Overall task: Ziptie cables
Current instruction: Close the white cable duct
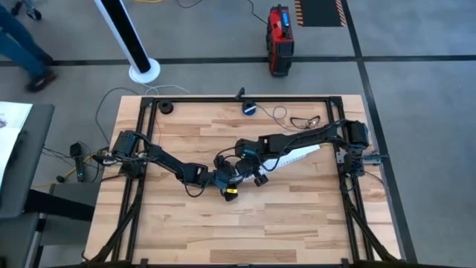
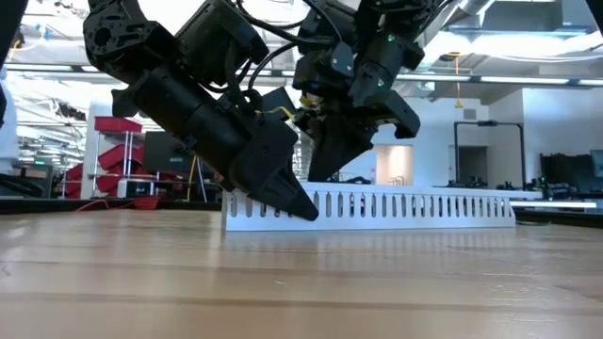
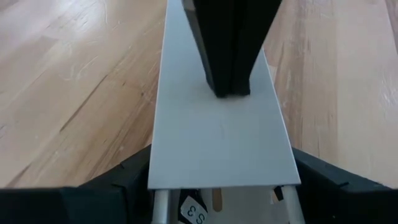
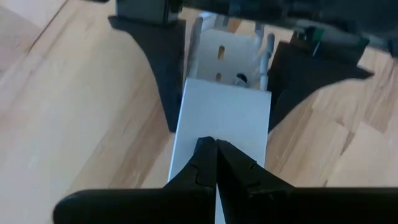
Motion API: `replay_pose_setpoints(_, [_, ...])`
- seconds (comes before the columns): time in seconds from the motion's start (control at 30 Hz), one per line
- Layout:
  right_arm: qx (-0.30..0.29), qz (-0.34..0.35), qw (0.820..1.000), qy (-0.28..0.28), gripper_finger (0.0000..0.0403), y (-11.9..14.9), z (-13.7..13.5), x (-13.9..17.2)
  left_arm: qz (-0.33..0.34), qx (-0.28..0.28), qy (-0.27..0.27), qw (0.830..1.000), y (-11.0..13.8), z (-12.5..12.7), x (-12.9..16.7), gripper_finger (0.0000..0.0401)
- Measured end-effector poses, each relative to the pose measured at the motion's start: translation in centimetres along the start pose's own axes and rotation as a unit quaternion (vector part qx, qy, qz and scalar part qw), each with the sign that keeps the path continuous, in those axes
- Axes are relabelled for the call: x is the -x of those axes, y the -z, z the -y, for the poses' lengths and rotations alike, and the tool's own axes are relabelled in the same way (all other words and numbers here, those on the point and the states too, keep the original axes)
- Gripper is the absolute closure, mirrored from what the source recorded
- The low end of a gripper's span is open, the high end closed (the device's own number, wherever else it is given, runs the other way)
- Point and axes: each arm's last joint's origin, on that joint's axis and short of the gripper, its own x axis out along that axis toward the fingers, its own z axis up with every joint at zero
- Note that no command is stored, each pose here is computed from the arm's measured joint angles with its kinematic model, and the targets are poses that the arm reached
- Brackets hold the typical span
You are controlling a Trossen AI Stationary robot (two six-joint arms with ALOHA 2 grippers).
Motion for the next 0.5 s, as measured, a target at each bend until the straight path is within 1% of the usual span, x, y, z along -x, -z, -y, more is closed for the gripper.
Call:
replay_pose_setpoints(0.17, [0.017,0.011,0.998,0.056,0.0403,-1.2,-0.4,2.6,0.003,-0.005,0.002,1.0,-0.1,0.1,0.0,0.0145])
replay_pose_setpoints(0.27, [0.017,0.032,0.997,0.07,0.0403,-1.9,-0.5,5.1,0.003,-0.018,0.002,1.0,-0.1,0.1,0.0,0.0145])
replay_pose_setpoints(0.37, [0.008,0.007,0.998,0.058,0.0403,-1.2,-0.5,5.4,0.003,-0.026,0.002,1.0,-0.1,0.1,0.0,0.0145])
replay_pose_setpoints(0.5, [-0.015,-0.063,0.998,0.021,0.0403,0.6,-0.4,4.2,0.003,-0.026,0.001,1.0,-0.1,0.0,0.0,0.0145])
